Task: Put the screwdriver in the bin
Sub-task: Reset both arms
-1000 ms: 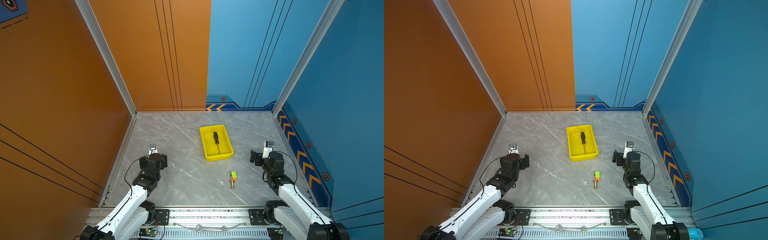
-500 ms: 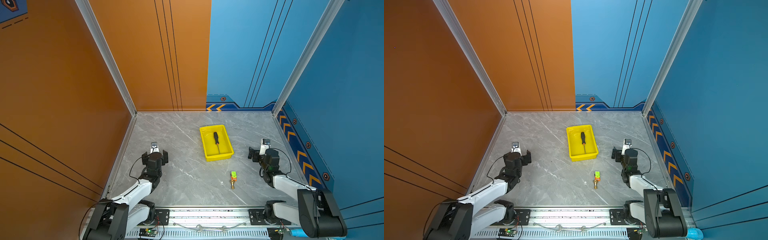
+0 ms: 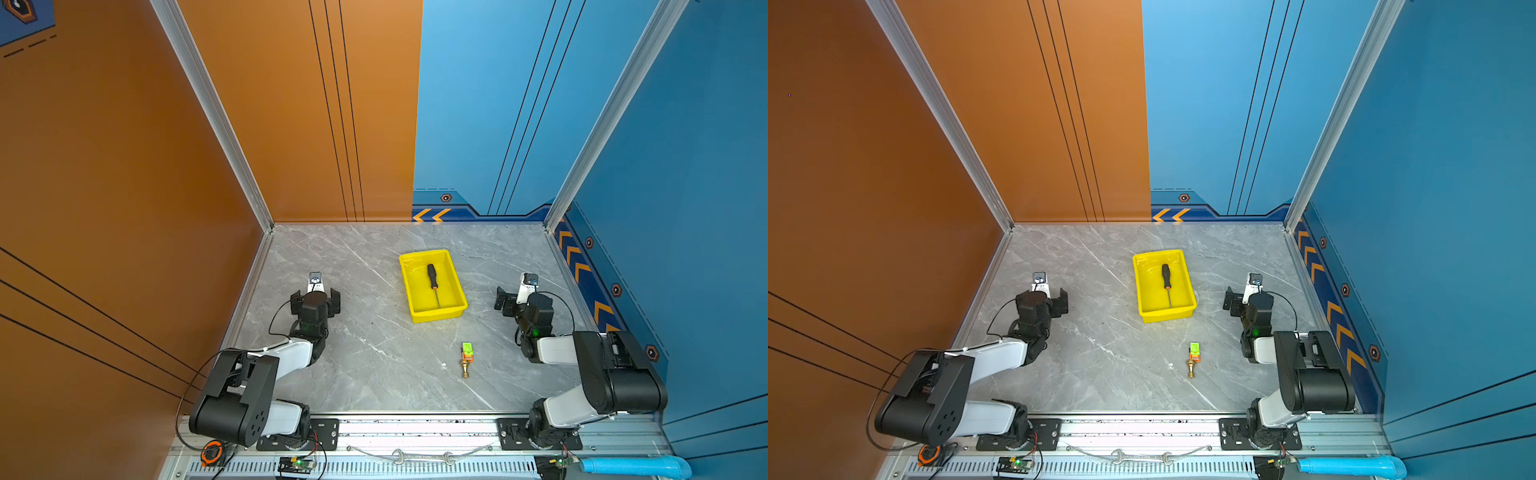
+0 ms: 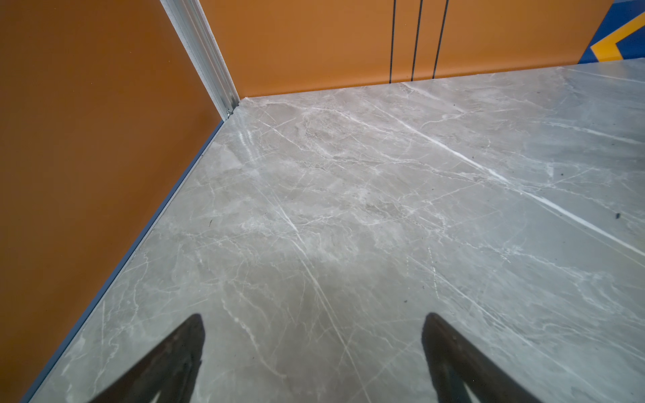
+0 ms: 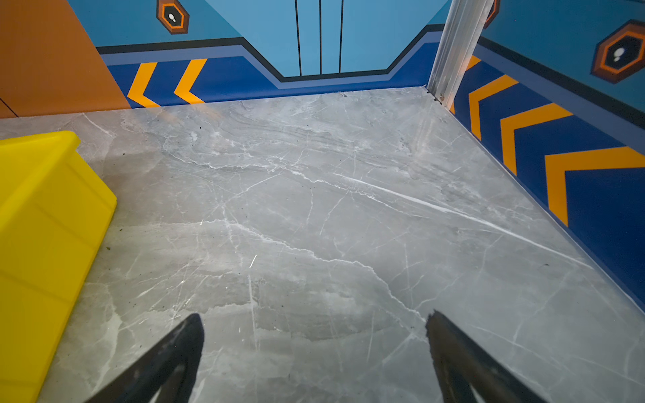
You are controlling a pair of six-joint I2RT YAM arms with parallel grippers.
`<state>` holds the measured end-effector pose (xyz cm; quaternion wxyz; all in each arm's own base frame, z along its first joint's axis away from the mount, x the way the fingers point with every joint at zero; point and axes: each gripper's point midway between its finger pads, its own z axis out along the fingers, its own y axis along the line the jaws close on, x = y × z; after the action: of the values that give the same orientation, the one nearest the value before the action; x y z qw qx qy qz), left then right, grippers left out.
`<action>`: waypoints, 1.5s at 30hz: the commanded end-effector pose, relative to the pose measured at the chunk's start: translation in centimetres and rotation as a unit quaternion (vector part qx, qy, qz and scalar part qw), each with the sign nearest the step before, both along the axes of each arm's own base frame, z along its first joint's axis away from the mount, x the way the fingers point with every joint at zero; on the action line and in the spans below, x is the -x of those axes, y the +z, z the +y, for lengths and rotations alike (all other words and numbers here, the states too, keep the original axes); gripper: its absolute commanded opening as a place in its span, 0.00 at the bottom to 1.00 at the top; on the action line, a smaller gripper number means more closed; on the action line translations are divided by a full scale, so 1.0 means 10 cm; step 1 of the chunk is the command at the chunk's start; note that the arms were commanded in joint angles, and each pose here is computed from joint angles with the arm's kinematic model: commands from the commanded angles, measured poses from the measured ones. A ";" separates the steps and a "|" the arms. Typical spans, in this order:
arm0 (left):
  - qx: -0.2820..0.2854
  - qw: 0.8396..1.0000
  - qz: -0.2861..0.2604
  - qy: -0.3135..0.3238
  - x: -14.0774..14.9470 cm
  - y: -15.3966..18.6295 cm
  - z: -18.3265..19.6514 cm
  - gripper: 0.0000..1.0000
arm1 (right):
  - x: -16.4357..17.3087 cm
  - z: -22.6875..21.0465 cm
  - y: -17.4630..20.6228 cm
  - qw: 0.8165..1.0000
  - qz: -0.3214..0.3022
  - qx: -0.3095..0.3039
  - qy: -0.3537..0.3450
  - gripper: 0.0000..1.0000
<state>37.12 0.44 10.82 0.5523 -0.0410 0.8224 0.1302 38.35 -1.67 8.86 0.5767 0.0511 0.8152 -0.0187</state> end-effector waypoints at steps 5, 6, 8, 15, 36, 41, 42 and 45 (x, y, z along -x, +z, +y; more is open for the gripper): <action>-0.013 0.999 -0.030 -0.016 -0.13 0.07 0.03 0.98 | -0.05 0.01 0.07 1.000 -0.023 -0.006 0.000 1.00; -0.010 0.999 -0.034 -0.013 -0.13 0.05 0.05 0.98 | -0.05 0.00 0.07 1.000 -0.023 -0.006 -0.001 1.00; -0.004 0.999 -0.034 -0.010 -0.15 -0.01 0.08 0.98 | -0.05 -0.01 0.07 1.000 -0.021 -0.005 -0.007 1.00; 0.013 0.999 -0.041 -0.009 -0.16 -0.13 0.13 0.98 | -0.08 -0.06 0.05 0.999 -0.007 0.003 -0.031 1.00; 0.020 0.999 -0.041 0.019 -0.17 -0.12 0.25 0.98 | -0.09 -0.05 0.05 0.999 -0.001 0.022 -0.044 1.00; 0.021 0.999 -0.041 0.018 -0.17 -0.13 0.25 0.98 | -0.09 -0.05 0.05 0.999 -0.001 0.022 -0.043 1.00; 0.020 0.999 -0.040 0.019 -0.17 -0.13 0.25 0.98 | -0.09 -0.05 0.05 0.999 -0.002 0.022 -0.044 1.00; 0.021 0.999 -0.041 0.019 -0.17 -0.13 0.25 0.98 | -0.09 -0.05 0.06 0.999 -0.002 0.021 -0.044 1.00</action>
<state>38.77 2.70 9.49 0.5804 -0.0656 0.8024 0.1225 39.04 -2.01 9.67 0.5843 0.0709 0.8068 -0.0517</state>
